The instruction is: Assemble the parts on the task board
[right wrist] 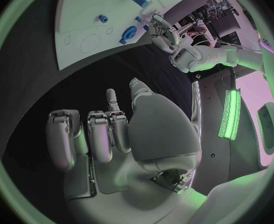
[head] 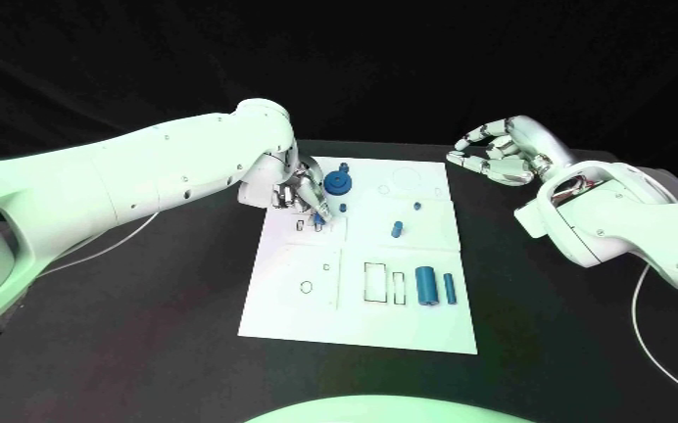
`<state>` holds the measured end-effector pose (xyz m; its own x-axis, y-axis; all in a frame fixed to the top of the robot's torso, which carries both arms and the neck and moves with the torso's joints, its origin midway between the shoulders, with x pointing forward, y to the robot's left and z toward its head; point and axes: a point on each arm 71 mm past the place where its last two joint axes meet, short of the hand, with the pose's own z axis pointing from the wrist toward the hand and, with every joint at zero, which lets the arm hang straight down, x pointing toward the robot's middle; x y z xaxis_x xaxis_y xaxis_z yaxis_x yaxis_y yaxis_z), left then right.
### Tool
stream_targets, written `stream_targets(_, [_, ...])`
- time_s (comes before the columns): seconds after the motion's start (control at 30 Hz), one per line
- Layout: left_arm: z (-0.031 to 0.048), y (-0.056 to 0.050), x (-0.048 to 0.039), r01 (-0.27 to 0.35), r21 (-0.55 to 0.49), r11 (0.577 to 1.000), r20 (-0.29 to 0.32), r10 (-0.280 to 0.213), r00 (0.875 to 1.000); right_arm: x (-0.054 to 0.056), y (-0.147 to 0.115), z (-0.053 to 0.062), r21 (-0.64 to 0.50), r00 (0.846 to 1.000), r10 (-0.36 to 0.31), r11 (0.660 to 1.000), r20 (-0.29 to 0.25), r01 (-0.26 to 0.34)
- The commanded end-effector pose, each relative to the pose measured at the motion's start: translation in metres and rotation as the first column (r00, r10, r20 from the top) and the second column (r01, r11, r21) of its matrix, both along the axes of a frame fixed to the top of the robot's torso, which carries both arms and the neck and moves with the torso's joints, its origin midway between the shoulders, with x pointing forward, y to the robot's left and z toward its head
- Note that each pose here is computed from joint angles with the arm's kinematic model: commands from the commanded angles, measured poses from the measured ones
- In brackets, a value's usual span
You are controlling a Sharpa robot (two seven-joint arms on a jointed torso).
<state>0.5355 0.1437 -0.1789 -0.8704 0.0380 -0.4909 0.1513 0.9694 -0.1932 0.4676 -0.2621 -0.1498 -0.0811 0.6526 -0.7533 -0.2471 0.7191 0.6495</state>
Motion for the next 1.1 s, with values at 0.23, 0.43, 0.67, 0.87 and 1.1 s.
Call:
stream_targets(0.23, [-0.0026, 0.001, -0.0024, 0.018, 0.021, 1.0, -0.017, -0.018, 1.0, 0.0, 0.001, -0.001, -0.011, 1.0, 0.014, 1.0, -0.002, -0.014])
stream_targets(0.43, [-0.0058, 0.002, -0.0036, 0.019, 0.027, 0.999, -0.019, -0.018, 1.0, 0.0, 0.002, -0.001, -0.011, 1.0, 0.015, 1.0, -0.003, -0.015])
stream_targets(0.67, [-0.0118, 0.004, -0.0067, 0.019, 0.038, 0.999, -0.021, -0.018, 1.0, 0.0, 0.002, -0.002, -0.011, 1.0, 0.015, 1.0, -0.003, -0.015])
stream_targets(0.87, [-0.0137, 0.004, -0.0076, 0.018, 0.042, 0.999, -0.016, -0.018, 1.0, -0.001, 0.002, -0.002, -0.011, 1.0, 0.015, 1.0, -0.003, -0.015])
stream_targets(1.1, [-0.0149, 0.004, -0.0081, 0.015, 0.043, 0.999, -0.009, -0.015, 1.0, -0.001, 0.002, -0.002, -0.011, 1.0, 0.016, 1.0, -0.004, -0.016])
